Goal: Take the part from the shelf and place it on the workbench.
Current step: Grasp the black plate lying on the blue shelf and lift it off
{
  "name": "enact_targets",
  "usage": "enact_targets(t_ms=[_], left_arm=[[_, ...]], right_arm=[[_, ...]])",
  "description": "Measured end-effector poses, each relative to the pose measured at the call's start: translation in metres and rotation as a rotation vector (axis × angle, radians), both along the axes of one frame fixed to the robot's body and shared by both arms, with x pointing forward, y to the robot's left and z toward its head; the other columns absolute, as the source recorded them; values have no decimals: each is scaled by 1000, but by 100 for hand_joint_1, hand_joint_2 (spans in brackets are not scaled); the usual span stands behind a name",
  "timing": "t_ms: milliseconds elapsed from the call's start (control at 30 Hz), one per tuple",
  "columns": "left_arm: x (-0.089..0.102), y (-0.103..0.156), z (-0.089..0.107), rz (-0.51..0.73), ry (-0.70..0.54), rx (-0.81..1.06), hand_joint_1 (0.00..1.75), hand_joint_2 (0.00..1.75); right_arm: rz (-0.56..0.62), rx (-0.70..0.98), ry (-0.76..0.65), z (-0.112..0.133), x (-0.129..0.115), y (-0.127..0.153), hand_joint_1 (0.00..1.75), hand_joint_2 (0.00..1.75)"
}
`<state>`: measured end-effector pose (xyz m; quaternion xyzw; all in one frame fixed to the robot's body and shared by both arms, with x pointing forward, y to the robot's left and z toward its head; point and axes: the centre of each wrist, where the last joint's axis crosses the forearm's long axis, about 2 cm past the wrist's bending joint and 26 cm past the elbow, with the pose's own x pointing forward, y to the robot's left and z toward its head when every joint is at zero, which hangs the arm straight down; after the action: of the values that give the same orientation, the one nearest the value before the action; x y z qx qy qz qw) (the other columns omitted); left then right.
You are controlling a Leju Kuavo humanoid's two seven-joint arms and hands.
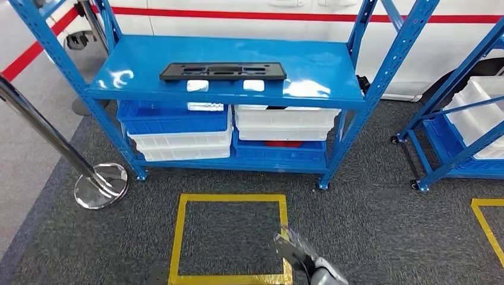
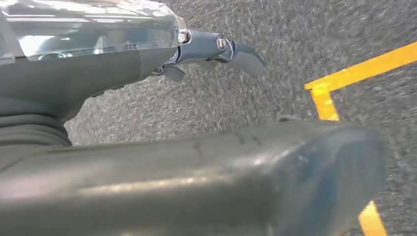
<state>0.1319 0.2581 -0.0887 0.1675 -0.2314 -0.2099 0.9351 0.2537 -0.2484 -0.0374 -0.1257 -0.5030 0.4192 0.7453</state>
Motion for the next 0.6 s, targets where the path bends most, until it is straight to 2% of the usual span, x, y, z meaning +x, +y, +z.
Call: enact_targets(t_ms=[200,367,500,600], left_arm=[[-4,-6,-2,-29,27,15,0,0],[-9,-11,-3,-47,56,24,0,0],[-11,-18,-3,-63,67,23,0,0],[-12,-21,-3,-71,76,22,0,0]], right_arm=[[162,-118,-263,58,75,12,0,0],[280,-220,-465,110,123,23,0,0],[357,-308,-659,168,162,35,0,0],[401,-370,-782,206,181,44,0,0]])
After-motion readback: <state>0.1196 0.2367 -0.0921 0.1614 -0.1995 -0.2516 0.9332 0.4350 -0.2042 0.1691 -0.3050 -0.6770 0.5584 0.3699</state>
